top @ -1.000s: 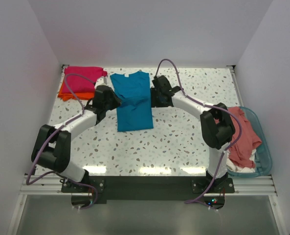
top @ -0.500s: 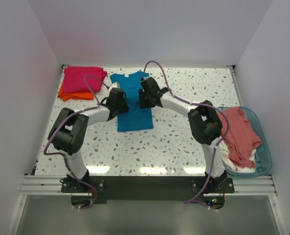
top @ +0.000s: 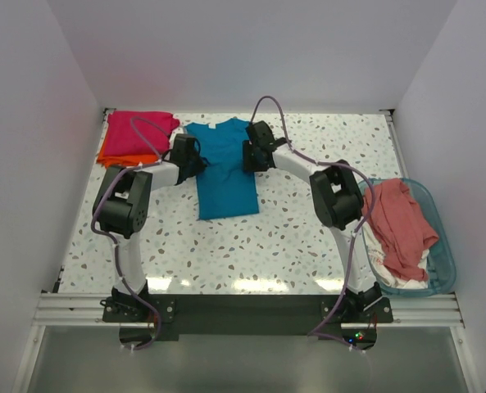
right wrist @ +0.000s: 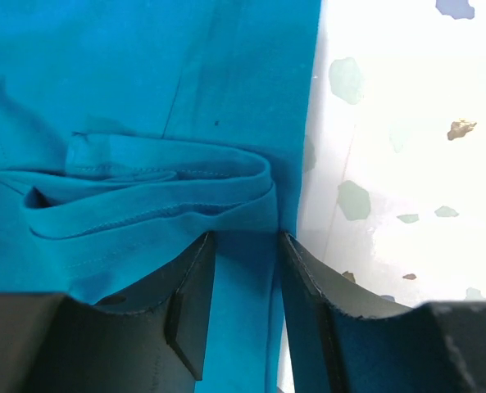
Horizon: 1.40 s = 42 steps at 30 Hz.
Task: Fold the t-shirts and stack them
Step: Fold the tshirt
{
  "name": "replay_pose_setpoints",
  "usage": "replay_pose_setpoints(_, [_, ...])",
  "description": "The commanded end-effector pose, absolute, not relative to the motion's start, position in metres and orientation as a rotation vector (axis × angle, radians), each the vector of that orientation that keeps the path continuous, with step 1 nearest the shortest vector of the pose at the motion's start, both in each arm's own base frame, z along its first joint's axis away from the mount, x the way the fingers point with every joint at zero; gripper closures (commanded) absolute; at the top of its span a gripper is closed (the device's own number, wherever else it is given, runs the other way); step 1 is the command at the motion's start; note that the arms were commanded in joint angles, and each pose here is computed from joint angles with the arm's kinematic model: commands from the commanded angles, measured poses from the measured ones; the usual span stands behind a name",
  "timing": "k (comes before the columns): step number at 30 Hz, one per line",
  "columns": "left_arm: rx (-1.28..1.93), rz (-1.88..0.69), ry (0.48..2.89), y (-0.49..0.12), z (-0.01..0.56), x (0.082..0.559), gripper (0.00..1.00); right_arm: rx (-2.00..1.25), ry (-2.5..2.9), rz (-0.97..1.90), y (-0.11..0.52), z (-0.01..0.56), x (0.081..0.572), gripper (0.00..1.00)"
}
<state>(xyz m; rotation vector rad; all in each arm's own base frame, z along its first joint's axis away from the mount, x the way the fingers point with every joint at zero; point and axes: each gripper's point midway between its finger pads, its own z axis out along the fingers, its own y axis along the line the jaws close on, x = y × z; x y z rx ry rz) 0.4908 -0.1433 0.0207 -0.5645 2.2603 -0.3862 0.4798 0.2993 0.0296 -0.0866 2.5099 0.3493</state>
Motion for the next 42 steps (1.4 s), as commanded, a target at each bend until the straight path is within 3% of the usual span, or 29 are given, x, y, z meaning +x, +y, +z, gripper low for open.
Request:
replay_pose_setpoints(1, [-0.559,-0.361,2.316,-0.142,0.003,0.478,0.99,-0.082,2.569,0.31,0.293,0.013,0.468,0.59])
replay_pose_setpoints(12, [-0.601,-0.376,2.295,-0.13,0.01,0.442,1.0,-0.055,2.606,0.286,0.266,0.009,0.425,0.59])
replay_pose_setpoints(23, [-0.574,-0.453,2.266,-0.136,0.032,0.373,1.0,-0.048,2.628,0.328,0.247,0.019,0.329,0.59])
replay_pose_setpoints(25, [-0.548,-0.468,2.227,-0.135,0.051,0.372,0.91,-0.034,2.629,0.332,0.24,0.022,0.319,0.53])
replay_pose_setpoints(26, [-0.536,-0.475,2.215,-0.135,0.06,0.372,0.84,-0.033,2.632,0.325,0.237,0.026,0.315,0.49])
replay_pose_setpoints(27, [-0.518,-0.486,2.204,-0.137,0.07,0.374,0.7,-0.022,2.602,0.335,0.235,0.041,0.316,0.45])
replay_pose_setpoints(30, [-0.467,-0.507,2.168,-0.139,0.103,0.369,0.54,-0.021,2.574,0.345,0.23,0.063,0.311,0.39])
replay_pose_setpoints(34, [-0.418,-0.525,2.166,-0.143,0.119,0.333,0.51,0.028,2.512,0.403,0.217,0.095,0.29,0.38])
replay_pose_setpoints(42, [-0.334,-0.579,2.327,-0.159,0.058,0.23,0.47,0.094,2.59,0.485,0.211,0.058,0.202,0.44])
